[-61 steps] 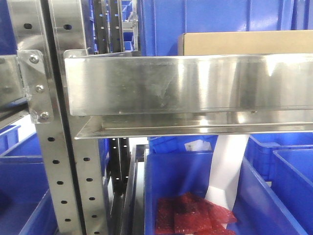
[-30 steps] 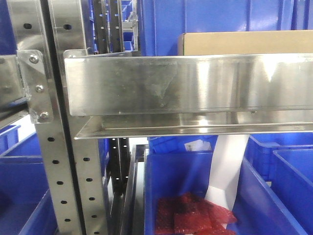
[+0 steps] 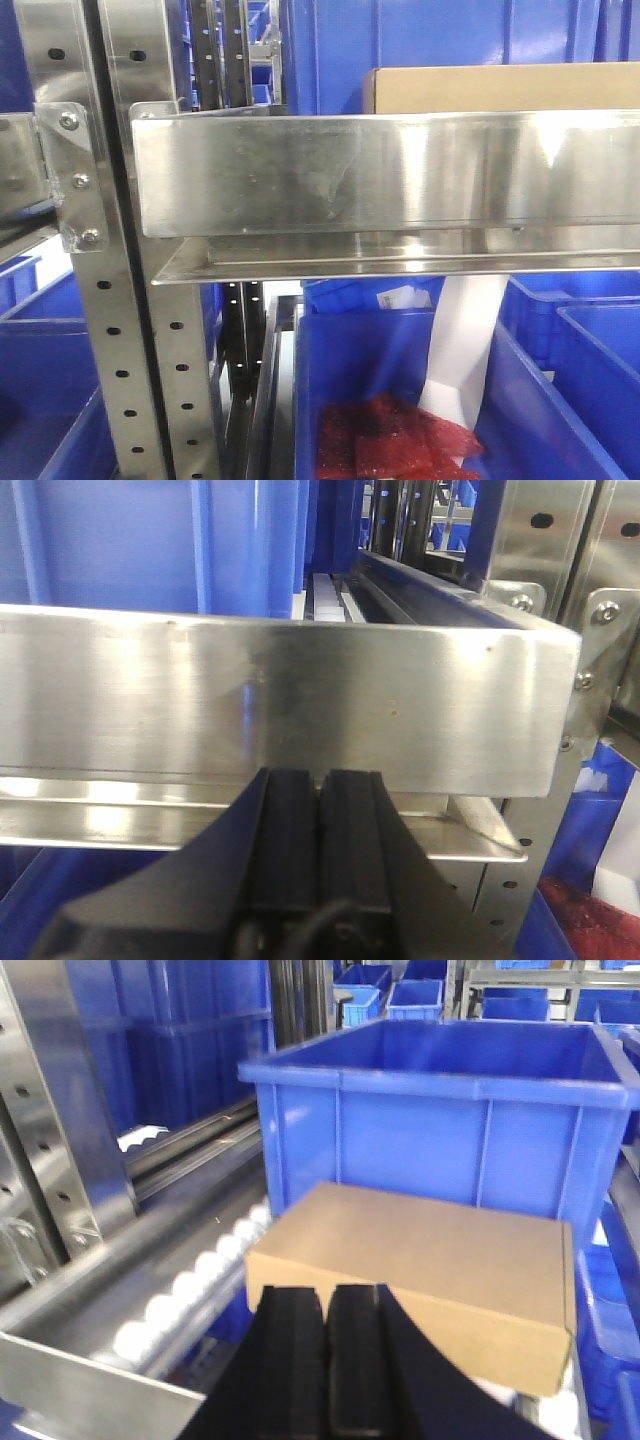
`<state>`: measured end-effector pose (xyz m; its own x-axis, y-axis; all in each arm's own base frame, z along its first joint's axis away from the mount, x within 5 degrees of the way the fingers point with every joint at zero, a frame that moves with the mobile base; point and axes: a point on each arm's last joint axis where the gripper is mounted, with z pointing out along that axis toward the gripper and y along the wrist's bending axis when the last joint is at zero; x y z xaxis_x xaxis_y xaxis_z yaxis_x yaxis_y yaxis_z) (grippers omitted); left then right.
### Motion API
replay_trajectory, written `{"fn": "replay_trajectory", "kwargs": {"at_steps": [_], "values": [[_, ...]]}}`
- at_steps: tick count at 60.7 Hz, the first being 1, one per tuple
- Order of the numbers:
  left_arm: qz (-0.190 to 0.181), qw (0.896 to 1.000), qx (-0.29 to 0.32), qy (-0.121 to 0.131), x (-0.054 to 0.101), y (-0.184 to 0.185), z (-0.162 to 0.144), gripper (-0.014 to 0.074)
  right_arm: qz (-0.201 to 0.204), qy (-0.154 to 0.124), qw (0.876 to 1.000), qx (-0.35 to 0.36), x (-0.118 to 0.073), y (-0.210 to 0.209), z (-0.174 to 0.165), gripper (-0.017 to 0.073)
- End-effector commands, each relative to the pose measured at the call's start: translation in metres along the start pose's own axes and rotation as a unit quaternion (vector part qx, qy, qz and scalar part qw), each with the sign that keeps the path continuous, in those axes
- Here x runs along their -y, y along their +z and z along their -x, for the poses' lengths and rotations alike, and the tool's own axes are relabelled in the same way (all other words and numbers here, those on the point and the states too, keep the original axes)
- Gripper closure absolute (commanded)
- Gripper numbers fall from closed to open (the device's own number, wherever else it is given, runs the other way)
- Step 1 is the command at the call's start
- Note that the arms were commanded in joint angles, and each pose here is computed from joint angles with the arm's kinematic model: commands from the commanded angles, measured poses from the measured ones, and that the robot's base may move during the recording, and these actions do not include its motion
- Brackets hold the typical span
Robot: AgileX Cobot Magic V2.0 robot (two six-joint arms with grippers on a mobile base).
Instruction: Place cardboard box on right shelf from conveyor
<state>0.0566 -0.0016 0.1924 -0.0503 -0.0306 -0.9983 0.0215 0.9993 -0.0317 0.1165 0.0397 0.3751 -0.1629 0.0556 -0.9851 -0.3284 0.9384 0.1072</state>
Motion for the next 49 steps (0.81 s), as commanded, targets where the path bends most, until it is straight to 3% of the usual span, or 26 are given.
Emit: {"fn": "replay_trajectory", "kwargs": {"at_steps": [1, 8, 26, 49], "values": [[0.001, 0.999, 0.045, -0.003, 0.000, -0.001, 0.006, 0.0710, -0.017, -0.016, 0.997, 0.070, 0.003, -0.009, 0.009, 0.0503], [0.001, 0.999, 0.045, -0.003, 0.000, -0.001, 0.006, 0.0710, -0.047, -0.004, 0.995, 0.090, 0.010, -0.022, -0.011, 0.0503], [0.001, 0.999, 0.045, -0.003, 0.000, -0.001, 0.006, 0.0710, -0.151, -0.006, 0.980, 0.130, 0.028, -0.050, -0.093, 0.0503], [0.001, 0.999, 0.045, -0.003, 0.000, -0.001, 0.006, 0.0710, -0.169, -0.011, 0.972, 0.164, 0.036, -0.050, -0.168, 0.0503]]}}
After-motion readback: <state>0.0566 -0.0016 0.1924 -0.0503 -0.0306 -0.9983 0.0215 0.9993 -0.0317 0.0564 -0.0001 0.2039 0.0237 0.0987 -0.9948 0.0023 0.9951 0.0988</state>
